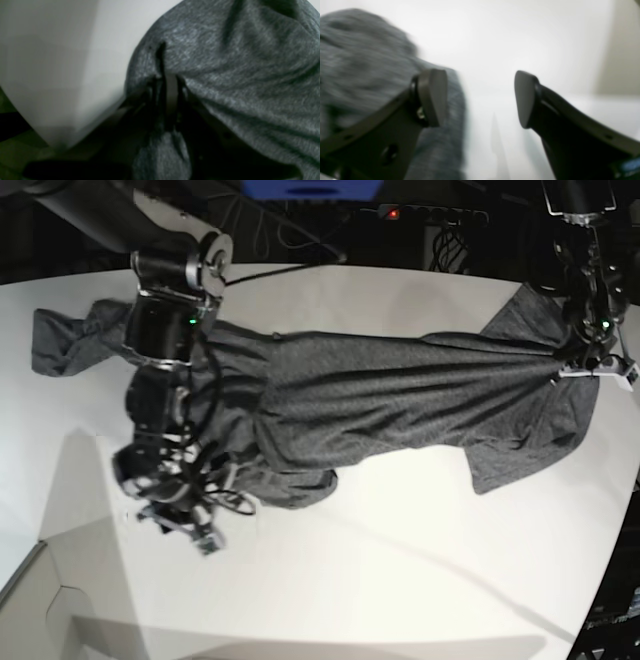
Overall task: Layout the t-shirt on the table in an organized manner, then fold the t-shirt properly
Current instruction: 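Move the right gripper to the shirt's hem and grasp it, then lift and swing the shirt with both grippers to lay it flat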
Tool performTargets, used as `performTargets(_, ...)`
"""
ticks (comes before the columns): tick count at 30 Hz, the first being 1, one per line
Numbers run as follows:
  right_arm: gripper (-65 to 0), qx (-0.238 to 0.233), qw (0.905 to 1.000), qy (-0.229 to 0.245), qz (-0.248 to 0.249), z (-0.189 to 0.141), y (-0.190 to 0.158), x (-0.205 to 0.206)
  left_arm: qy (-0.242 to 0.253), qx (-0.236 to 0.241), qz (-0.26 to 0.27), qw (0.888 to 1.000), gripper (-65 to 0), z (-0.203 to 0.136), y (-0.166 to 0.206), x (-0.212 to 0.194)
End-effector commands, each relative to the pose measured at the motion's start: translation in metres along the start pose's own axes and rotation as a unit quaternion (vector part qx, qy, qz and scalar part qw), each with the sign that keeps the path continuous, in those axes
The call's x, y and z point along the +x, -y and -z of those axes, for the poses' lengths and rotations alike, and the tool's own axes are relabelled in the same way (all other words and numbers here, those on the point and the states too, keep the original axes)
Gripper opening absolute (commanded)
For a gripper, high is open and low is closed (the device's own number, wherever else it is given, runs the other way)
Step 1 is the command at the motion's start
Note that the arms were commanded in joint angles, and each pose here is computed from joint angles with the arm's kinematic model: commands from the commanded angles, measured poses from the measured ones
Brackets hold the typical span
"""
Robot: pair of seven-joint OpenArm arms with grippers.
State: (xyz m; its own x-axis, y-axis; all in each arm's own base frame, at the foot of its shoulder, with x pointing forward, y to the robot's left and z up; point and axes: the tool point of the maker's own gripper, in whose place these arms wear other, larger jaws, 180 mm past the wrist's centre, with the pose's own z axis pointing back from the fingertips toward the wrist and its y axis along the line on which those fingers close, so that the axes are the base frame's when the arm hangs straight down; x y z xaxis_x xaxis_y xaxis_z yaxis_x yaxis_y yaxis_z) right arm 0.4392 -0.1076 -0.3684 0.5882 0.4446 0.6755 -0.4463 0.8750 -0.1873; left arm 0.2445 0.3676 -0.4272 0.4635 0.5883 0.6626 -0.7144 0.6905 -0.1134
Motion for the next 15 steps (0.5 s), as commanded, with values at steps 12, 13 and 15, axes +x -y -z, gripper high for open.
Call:
performTargets(12, -21.3, 0.116, 0.9911, 0.049, -0.043, 0.040, -0.079, 0.049, 0.001, 0.000, -0.009, 1.000, -58.4, -0.002, 0.002, 0.001)
performTargets(13, -21.3, 0.120, 0.9905, 0.052, -0.041, 0.042, -0.080, 0.050, 0.001, 0.000, -0.009, 1.000, -58.4, -0.002, 0.002, 0.001)
performTargets(15, -21.5, 0.126, 0.9895, 0.059, -0.039, 0.044, -0.082, 0.053, 0.002, 0.001, -0.009, 1.000, -58.4, -0.001, 0.002, 0.001)
